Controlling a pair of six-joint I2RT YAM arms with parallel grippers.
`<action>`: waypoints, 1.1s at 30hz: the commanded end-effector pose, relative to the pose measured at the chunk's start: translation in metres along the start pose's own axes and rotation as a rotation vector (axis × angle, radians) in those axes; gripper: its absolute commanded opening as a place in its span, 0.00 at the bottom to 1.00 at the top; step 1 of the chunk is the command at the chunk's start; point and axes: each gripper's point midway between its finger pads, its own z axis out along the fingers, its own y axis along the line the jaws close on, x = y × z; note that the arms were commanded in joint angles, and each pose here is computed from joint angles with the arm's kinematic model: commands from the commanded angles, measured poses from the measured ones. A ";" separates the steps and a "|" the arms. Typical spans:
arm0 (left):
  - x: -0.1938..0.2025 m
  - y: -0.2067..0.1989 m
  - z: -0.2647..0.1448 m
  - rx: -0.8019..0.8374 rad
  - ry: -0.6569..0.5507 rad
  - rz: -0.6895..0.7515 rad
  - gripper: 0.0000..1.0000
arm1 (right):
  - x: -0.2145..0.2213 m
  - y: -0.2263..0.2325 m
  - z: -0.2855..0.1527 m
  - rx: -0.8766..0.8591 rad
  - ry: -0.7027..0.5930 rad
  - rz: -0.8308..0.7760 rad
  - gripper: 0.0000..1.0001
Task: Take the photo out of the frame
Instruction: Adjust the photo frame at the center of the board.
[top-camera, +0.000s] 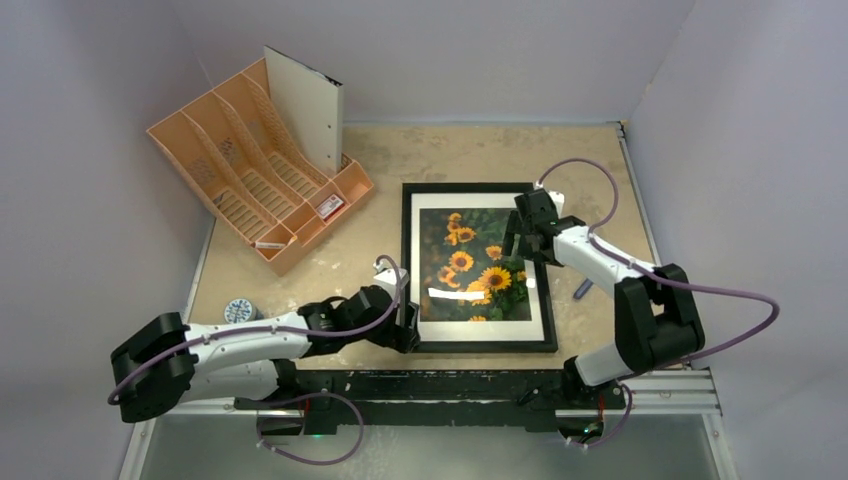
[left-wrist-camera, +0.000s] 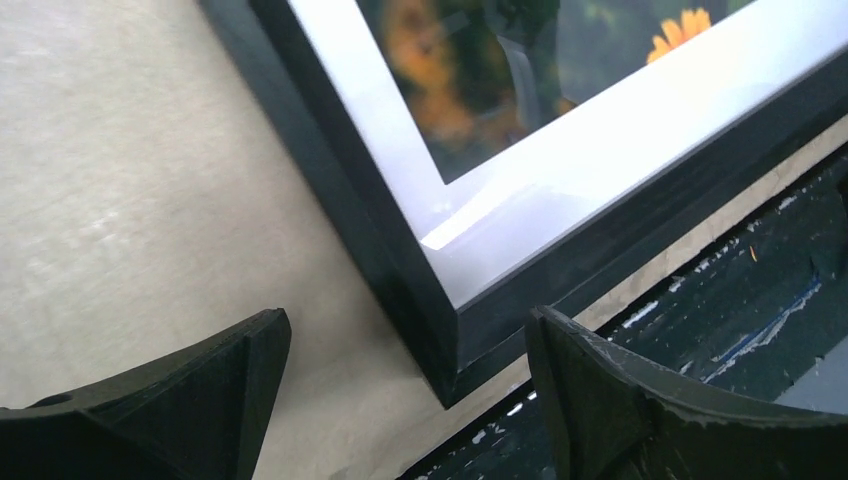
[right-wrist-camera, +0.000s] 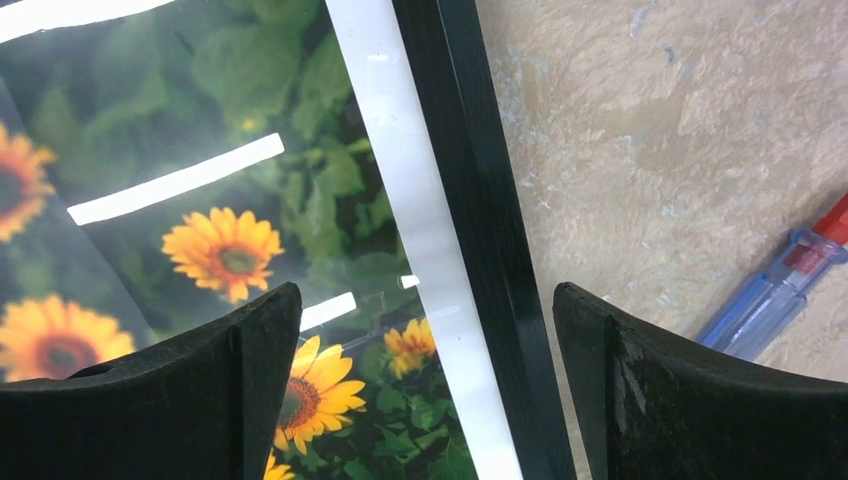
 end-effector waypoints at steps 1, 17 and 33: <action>-0.037 0.002 -0.023 -0.078 -0.099 0.020 0.93 | -0.022 0.000 -0.026 -0.036 -0.073 0.015 0.97; -0.185 0.036 -0.134 -0.393 -0.374 0.134 1.00 | -0.009 0.070 -0.110 -0.703 -0.214 0.178 0.99; -0.105 0.096 -0.065 -0.269 -0.209 -0.360 0.90 | 0.070 0.159 -0.105 -0.587 -0.031 -0.027 0.86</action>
